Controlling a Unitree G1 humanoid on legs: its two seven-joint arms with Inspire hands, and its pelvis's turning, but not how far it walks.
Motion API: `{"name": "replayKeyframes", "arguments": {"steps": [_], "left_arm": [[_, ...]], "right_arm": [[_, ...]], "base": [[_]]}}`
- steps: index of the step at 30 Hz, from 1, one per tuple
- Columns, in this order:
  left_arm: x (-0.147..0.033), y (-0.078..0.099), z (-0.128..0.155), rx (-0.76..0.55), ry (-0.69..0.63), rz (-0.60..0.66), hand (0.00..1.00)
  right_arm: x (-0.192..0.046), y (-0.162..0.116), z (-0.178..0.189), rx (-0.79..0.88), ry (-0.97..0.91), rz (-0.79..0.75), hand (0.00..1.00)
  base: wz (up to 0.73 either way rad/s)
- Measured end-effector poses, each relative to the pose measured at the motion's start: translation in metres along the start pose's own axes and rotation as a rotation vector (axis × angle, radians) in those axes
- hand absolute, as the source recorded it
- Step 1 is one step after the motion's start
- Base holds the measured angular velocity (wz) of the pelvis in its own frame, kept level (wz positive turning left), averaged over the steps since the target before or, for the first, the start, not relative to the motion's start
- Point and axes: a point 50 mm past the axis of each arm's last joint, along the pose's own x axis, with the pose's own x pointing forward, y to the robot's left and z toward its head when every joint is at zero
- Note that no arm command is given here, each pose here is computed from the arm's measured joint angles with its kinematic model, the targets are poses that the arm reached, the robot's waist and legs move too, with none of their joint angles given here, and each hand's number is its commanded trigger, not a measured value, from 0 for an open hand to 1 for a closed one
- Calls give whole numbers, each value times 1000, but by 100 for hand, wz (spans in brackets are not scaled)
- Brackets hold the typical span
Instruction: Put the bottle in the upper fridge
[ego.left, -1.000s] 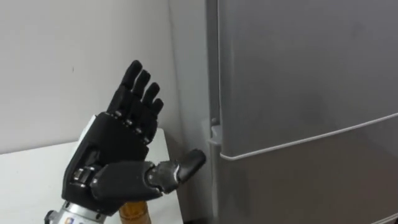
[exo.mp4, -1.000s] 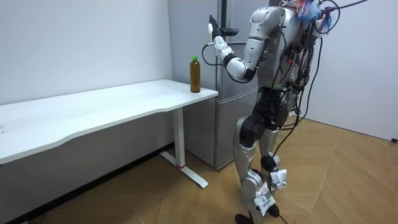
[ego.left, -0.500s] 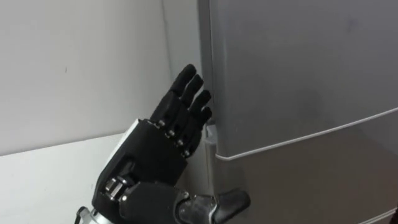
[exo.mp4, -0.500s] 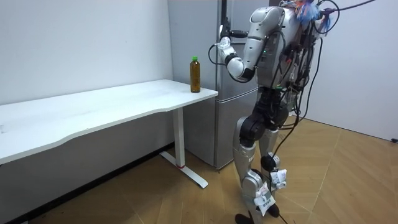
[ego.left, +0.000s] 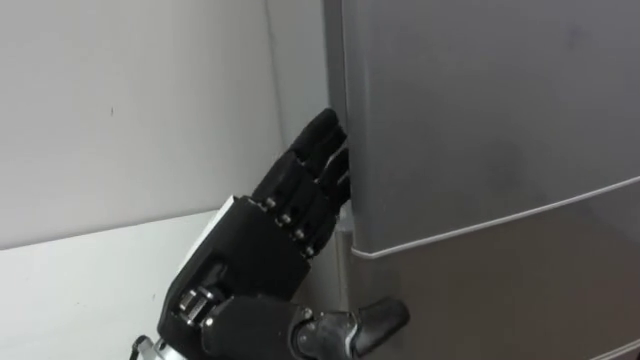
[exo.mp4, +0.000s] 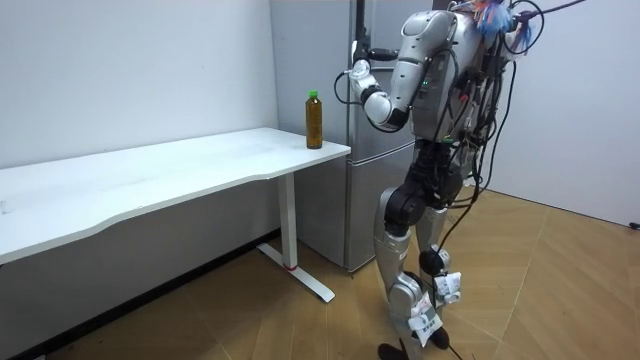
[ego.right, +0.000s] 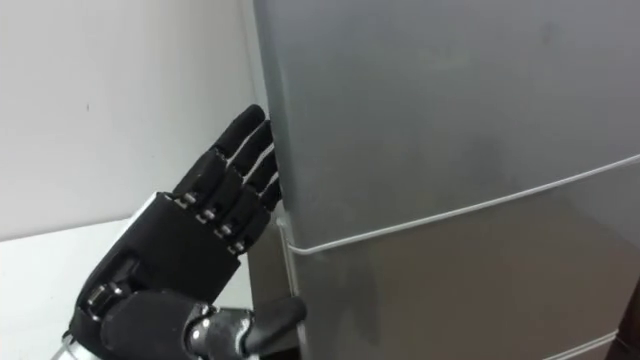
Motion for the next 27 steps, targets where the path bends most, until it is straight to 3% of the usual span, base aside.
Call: {"name": "replayKeyframes", "arguments": {"steps": [12, 17, 19, 20, 21, 22, 27], "left_arm": [[3, -17, -16, -95, 66, -128, 100], [2, -20, -22, -108, 128, -157, 91], [2, -20, -22, -107, 131, -164, 73], [2, -20, -22, -106, 133, -167, 51], [2, -20, -22, -105, 134, -169, 9], [1, -20, -22, -105, 135, -169, 0], [1, -20, -23, -103, 139, -172, 0]], "right_arm": [[0, 0, 0, 13, -2, 3, 0], [0, 0, 0, 14, 3, 2, 0], [0, 0, -1, 18, 10, 2, 0], [0, 1, -1, 19, 13, 3, 0], [0, 1, -1, 19, 14, 3, 0], [0, 1, -1, 19, 17, 3, 0], [0, 1, -1, 18, 17, 3, 0]], "base": [[-2], [0], [0], [0], [0], [0], [0]]}}
